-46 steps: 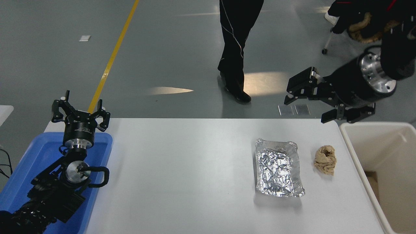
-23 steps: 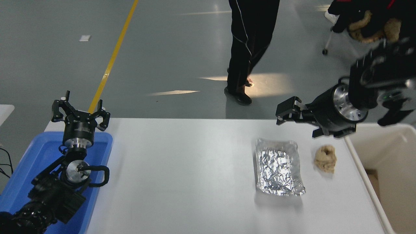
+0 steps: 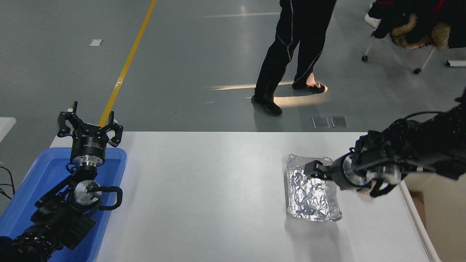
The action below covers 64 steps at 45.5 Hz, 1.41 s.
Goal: Pick up foil plate and place in dustbin
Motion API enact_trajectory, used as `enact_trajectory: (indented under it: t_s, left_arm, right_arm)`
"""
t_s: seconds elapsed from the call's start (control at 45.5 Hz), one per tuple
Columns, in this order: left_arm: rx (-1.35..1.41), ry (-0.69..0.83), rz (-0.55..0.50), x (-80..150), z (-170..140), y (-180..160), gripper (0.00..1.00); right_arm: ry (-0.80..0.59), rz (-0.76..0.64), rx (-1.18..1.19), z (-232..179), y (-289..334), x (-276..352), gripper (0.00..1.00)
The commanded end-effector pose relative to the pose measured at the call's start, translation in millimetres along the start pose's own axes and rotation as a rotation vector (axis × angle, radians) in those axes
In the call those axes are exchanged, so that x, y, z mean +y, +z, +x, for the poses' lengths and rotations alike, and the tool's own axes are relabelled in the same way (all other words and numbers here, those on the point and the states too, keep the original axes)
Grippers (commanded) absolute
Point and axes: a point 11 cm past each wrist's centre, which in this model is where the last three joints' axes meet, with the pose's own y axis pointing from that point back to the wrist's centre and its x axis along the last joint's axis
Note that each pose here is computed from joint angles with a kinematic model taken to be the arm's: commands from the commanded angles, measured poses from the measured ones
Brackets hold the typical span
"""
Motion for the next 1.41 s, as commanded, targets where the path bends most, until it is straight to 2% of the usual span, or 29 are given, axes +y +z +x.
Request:
enact_trajectory:
  t_s: [0.0, 0.681, 0.879, 0.901, 0.945, 1.011, 1.055, 1.385]
  left_arm:
    - [0.0, 0.0, 0.0, 0, 0, 0, 0.99]
    - [0.0, 0.0, 0.0, 0, 0, 0, 0.99]
    - [0.0, 0.0, 0.0, 0, 0, 0, 0.99]
    - [0.0, 0.0, 0.0, 0, 0, 0, 0.99]
    - [0.001, -0.001, 0.0, 0, 0, 0, 0.99]
    - [0.001, -0.001, 0.0, 0, 0, 0, 0.99]
    - [0.0, 0.0, 0.0, 0, 0, 0, 0.99]
    - [0.0, 0.0, 0.0, 0, 0, 0, 0.99]
  right_arm:
    - [0.052, -0.01, -0.004, -13, 20, -40, 1.0]
    - [0.139, -0.023, 0.026, 2, 41, -62, 0.95]
    - [0.112, -0.032, 0.037, -11, 47, -68, 0.93]
    - [0.106, -0.031, 0.038, -14, 47, -69, 0.89]
    - [0.092, -0.029, 0.036, -20, 48, -71, 0.71]
    - [0.071, -0.024, 0.034, -24, 46, -73, 0.26]
    - [0.069, -0.024, 0.037, -24, 46, -72, 0.02]
    - [0.083, -0.002, 0.007, -18, 37, -71, 0.0]
